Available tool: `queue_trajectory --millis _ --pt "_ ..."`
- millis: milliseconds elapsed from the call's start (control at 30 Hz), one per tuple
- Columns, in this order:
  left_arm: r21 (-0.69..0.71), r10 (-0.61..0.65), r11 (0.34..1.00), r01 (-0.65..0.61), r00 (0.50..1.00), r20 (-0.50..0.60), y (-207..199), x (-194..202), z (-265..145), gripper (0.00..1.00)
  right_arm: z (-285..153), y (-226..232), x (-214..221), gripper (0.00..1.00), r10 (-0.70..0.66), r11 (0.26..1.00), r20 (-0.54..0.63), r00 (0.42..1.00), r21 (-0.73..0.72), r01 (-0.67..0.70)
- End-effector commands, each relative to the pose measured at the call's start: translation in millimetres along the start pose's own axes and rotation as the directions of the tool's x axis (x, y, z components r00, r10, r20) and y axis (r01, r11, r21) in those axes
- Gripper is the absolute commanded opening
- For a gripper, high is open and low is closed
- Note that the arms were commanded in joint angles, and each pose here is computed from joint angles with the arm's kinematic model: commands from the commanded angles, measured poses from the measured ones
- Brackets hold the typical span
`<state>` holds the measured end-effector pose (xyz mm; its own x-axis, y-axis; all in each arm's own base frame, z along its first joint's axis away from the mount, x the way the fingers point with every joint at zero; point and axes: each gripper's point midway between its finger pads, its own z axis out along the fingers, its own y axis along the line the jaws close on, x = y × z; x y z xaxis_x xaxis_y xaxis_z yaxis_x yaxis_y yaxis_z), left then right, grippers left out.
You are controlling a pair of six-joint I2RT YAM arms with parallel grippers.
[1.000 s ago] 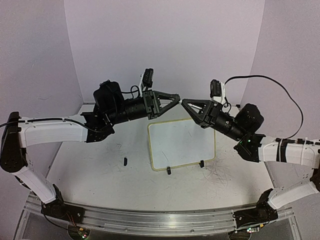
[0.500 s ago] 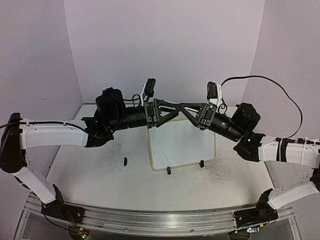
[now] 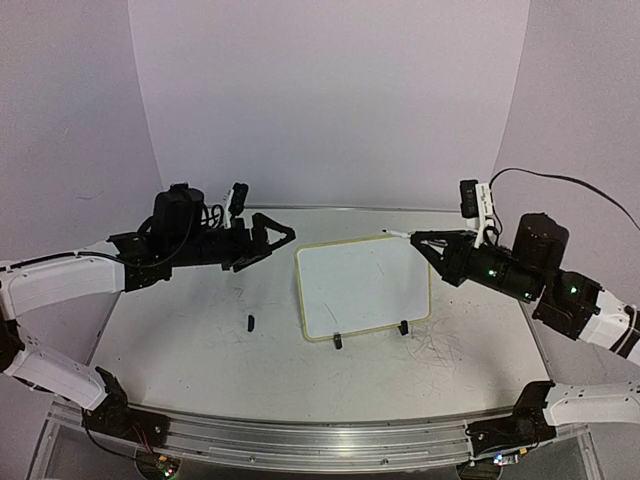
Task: Write a sentence on the whiteboard
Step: Pass from the left arm to the right, then hold the whiteboard at the center of the board.
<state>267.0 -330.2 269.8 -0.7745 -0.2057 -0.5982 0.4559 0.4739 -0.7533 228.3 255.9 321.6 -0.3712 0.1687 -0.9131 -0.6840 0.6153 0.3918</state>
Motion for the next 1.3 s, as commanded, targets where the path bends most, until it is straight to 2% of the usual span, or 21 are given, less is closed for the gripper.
queue_trajectory --millis 0,133,233,333,433,600,667,767,933,1067,1267 --pt "-0.125 0.111 0.985 -0.121 0.990 -0.082 29.9 1.6 -1.3 0.99 10.7 -26.4 28.4 0.00 -0.070 0.989 -0.130 0.989 0.123 0.086" --pt "-0.068 0.228 0.969 -0.238 0.965 -0.131 28.7 0.3 9.3 0.89 25.1 -22.9 26.1 0.00 -0.048 0.992 -0.142 0.989 0.111 0.064" --pt "-0.029 0.327 0.942 -0.334 0.934 -0.143 29.2 -3.5 15.5 0.90 34.4 -21.4 27.9 0.00 -0.026 0.994 -0.152 0.988 0.103 0.042" --pt "-0.021 0.301 0.952 -0.306 0.944 -0.138 46.3 -18.4 20.4 0.95 39.6 -22.5 26.9 0.00 0.006 0.993 -0.142 0.990 0.118 0.011" --pt "-0.087 0.273 0.955 -0.282 0.956 -0.107 67.3 -36.4 23.0 0.97 38.0 -31.1 21.7 0.00 0.044 0.984 -0.111 0.993 0.174 -0.024" --pt "-0.305 0.364 0.886 -0.348 0.931 -0.005 95.4 -68.1 11.4 0.99 29.2 -26.6 10.5 0.00 0.023 0.987 -0.078 0.997 0.163 -0.010" --pt "-0.326 0.379 0.874 -0.361 0.925 -0.010 98.1 -74.0 11.0 1.00 27.7 -24.9 9.2 0.00 0.006 0.988 -0.077 0.997 0.155 0.006" --pt "-0.266 0.362 0.892 -0.365 0.930 -0.065 96.4 -64.4 19.4 0.99 29.3 -22.4 11.9 0.00 -0.007 0.990 -0.091 0.996 0.136 0.020" --pt "-0.089 0.350 0.927 -0.364 0.926 -0.141 87.6 -28.7 28.3 0.97 34.4 -17.1 16.0 0.00 -0.016 0.994 -0.115 0.993 0.103 0.028" --pt "-0.032 0.343 0.935 -0.353 0.925 -0.163 87.3 -14.2 29.8 0.97 35.7 -17.9 17.7 0.00 -0.033 0.993 -0.121 0.992 0.110 0.047" --pt "0.050 0.321 0.947 -0.318 0.924 -0.206 88.8 3.2 38.7 0.88 50.8 -5.4 32.1 0.00 -0.079 0.992 -0.169 0.982 0.086 0.095"
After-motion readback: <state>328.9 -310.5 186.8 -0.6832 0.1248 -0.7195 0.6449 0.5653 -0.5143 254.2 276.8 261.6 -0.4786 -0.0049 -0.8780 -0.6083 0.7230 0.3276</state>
